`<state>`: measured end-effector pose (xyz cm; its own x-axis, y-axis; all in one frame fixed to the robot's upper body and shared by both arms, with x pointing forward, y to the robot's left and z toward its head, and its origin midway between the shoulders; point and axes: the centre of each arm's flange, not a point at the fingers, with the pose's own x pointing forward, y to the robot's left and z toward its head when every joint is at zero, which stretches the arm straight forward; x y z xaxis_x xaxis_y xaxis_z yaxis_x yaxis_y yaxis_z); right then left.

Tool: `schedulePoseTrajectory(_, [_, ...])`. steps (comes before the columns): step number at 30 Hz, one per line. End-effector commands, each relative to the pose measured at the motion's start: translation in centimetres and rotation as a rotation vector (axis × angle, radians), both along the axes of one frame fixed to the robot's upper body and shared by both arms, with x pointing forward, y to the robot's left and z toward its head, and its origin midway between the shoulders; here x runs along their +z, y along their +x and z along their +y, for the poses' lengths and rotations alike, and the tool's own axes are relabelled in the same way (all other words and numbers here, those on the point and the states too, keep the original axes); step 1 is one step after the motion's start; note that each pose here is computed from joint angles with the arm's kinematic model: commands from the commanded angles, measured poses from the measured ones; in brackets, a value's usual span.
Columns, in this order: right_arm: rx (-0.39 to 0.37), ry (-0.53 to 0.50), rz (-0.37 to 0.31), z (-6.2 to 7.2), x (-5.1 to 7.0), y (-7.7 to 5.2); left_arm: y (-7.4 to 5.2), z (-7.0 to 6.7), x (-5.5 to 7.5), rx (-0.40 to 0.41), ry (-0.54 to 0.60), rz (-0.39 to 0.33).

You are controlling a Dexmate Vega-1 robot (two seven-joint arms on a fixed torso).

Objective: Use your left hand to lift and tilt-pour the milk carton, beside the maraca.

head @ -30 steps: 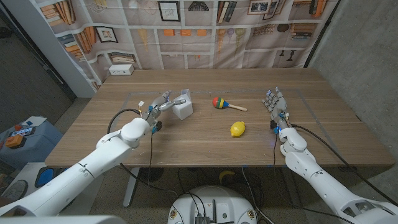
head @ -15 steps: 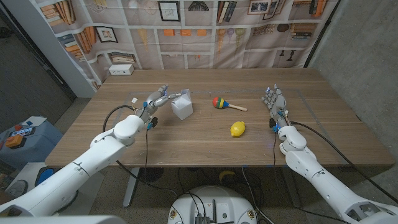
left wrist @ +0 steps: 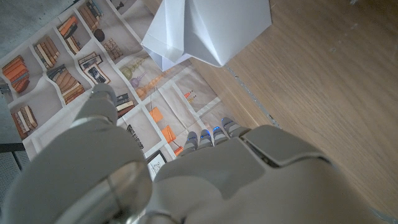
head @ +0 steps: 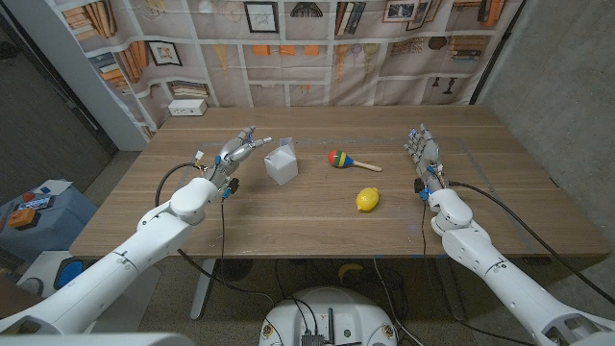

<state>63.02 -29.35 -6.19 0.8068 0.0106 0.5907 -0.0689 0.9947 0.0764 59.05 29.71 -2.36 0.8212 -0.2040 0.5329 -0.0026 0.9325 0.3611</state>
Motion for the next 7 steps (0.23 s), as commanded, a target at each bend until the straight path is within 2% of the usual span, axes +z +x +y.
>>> schedulePoseTrajectory(1, [0.007, -0.045, 0.002, 0.66, 1.07, -0.45, 0.71, 0.68, -0.75, -0.014, -0.092, -0.035])
schedulePoseTrajectory(7, [0.017, -0.056, 0.006, 0.74, 1.33, -0.45, 1.32, 0.48, -1.12, -0.023, -0.143, -0.051])
